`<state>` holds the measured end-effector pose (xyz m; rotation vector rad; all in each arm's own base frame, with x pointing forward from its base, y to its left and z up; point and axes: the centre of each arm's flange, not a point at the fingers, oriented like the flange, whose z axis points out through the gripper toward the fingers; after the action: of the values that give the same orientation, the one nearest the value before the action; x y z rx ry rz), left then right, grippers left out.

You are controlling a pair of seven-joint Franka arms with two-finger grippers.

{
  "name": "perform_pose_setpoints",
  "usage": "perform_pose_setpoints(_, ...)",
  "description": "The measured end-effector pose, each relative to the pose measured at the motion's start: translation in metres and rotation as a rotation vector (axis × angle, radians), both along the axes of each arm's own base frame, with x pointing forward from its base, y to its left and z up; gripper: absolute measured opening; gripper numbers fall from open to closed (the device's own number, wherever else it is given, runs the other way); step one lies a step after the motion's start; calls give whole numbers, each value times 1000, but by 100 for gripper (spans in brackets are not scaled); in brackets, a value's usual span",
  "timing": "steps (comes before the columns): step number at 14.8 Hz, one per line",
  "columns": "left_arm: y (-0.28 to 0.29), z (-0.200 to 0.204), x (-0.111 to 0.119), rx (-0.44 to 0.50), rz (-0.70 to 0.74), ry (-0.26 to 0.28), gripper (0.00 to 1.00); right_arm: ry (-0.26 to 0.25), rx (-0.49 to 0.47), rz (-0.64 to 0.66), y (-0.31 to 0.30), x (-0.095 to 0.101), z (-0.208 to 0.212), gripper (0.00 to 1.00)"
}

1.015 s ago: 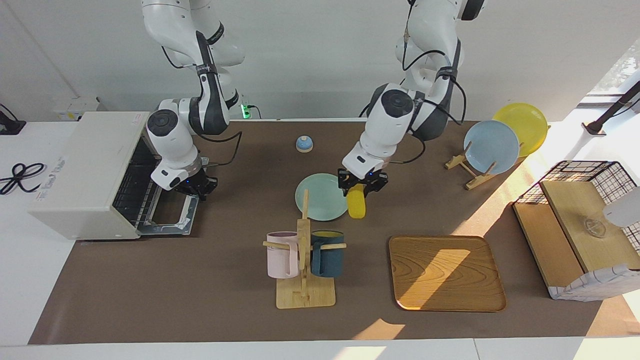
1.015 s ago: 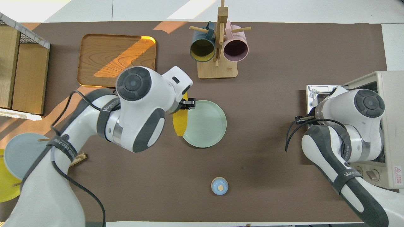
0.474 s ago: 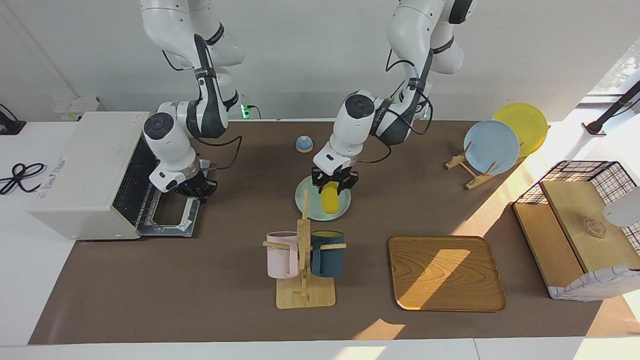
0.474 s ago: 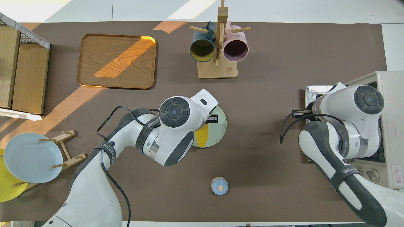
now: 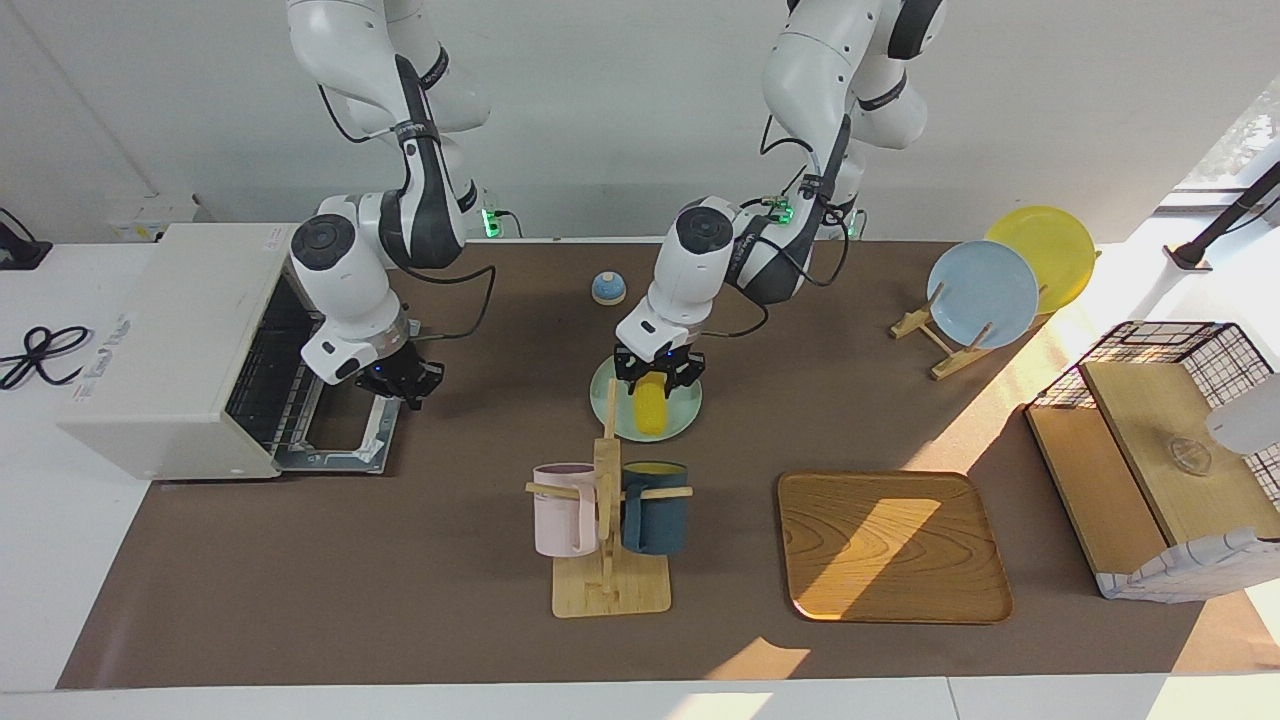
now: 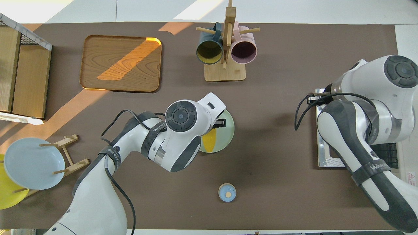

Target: Put corn in oven

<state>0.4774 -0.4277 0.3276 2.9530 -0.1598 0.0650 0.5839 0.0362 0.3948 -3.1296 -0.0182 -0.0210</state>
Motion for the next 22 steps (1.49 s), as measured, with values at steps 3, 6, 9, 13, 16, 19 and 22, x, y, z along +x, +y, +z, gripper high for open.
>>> perform_pose_setpoints(3,12,17,11,-1,21,-9,100,1,0,13,8,3,0,51)
perform_pose_setpoints(6,52,65,37,12,37,1,100,-4,2,13,16,6,3,53)
perform_pose_setpoints(9,103,119,68,44,54,-17,100,-3,26,-34,45,12,26,54)
perform_pose_setpoints(13,179,182,102,83,74,-43,100,-14,36,-83,154,11,53,66)
perform_pose_setpoints(16,241,216,110,102,57,-32,100,7,-12,-132,251,-2,47,67)
perform_pose_setpoints(19,295,246,96,124,51,15,100,-9,-43,-181,342,-1,18,69)
perform_pose_setpoints(22,318,269,75,137,59,62,100,-55,-6,-188,391,-4,-11,72)
